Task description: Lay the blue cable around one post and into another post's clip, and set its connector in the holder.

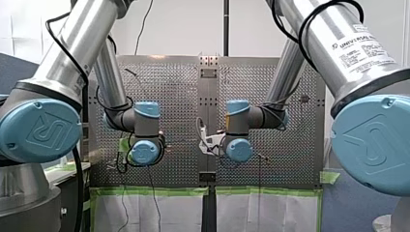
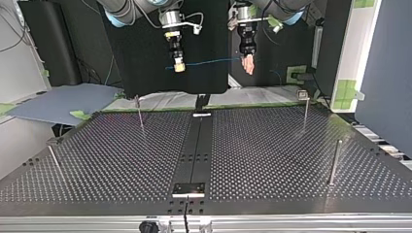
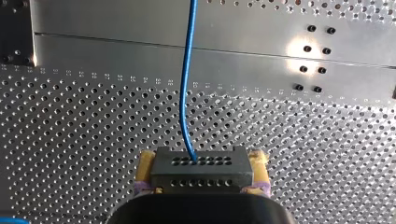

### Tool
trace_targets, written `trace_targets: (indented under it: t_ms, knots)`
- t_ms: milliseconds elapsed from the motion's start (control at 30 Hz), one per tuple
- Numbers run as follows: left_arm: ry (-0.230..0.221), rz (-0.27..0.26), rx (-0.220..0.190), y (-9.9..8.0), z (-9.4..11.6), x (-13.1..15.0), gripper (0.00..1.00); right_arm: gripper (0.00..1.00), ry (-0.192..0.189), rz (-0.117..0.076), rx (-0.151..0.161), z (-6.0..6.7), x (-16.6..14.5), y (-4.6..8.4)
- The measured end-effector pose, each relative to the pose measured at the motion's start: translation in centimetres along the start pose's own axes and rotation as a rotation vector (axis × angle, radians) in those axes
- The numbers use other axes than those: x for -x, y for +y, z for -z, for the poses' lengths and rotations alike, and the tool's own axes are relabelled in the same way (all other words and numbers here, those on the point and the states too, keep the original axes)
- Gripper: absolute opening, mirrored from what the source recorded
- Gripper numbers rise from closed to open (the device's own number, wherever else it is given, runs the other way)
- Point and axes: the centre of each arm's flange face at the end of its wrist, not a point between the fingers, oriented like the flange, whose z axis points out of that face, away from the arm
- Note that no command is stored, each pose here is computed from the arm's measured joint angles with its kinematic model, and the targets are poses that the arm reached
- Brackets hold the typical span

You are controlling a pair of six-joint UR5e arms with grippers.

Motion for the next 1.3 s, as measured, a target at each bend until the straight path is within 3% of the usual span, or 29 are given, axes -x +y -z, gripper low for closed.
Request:
trace_targets:
  t_ms: [1167, 1300]
  knots:
    - [-0.001, 0.0, -0.001, -0.02, -0.03, 0.02, 1.0, 0.0, 0.0, 0.0, 0.0, 0.01, 0.0, 0.0]
    - [0.015, -0.01, -0.008, -0.13, 0.15, -0.4, 1.0, 0.0, -0.012, 0.006, 0.005, 0.16, 0.21, 0.41]
